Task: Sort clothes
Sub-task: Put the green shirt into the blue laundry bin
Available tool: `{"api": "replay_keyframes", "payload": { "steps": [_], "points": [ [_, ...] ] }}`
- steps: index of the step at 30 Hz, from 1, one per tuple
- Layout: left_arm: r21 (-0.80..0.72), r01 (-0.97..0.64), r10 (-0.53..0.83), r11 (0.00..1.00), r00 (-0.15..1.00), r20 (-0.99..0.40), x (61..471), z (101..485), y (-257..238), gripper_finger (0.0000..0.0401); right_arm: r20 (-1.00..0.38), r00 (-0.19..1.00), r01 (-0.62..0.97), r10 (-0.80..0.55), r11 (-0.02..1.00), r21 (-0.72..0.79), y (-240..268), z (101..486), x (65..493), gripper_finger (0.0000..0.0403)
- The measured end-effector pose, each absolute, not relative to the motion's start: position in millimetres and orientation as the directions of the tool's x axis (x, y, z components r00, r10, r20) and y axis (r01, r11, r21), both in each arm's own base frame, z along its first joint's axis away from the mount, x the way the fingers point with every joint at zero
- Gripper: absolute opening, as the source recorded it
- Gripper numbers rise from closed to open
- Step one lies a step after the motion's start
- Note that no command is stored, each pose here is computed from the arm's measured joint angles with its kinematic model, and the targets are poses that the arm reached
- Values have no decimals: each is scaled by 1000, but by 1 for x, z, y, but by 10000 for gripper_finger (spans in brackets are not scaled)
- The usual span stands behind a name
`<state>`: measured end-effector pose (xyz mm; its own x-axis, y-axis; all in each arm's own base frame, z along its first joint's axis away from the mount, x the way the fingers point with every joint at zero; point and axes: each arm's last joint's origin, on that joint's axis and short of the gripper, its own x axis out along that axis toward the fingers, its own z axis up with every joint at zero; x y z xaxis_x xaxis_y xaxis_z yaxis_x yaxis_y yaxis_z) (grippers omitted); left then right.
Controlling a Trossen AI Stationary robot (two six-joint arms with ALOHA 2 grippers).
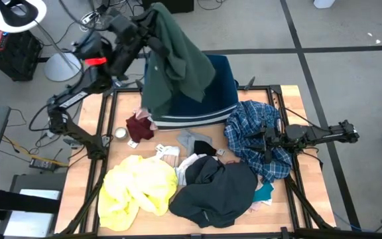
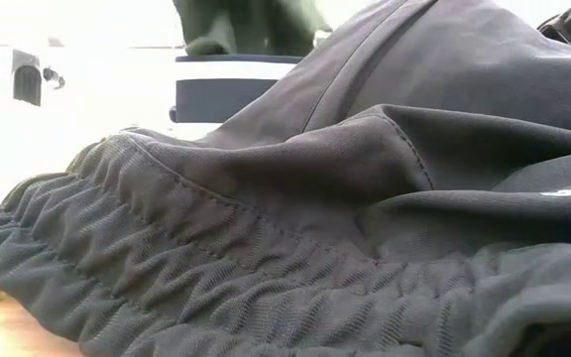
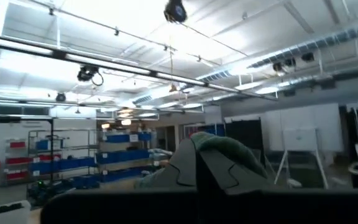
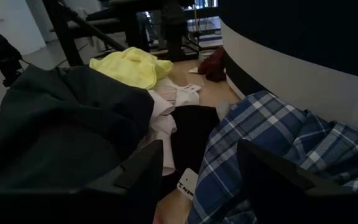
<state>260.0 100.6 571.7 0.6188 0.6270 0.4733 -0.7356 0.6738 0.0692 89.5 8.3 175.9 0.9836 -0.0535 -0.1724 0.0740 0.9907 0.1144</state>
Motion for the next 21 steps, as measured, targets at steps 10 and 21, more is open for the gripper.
{"api": "replay_keyframes", "payload": {
  "steps": [10,21],
  "points": [
    [377,-605,669,701,741,-54,288,507,121,0,-172,984,74,-54,991,114,8,176,90,208],
    [225,-523,544,822,604,-582,309,428,147,27,-166,985,73,-53,991,116,8,177,90,208]
  ]
}}
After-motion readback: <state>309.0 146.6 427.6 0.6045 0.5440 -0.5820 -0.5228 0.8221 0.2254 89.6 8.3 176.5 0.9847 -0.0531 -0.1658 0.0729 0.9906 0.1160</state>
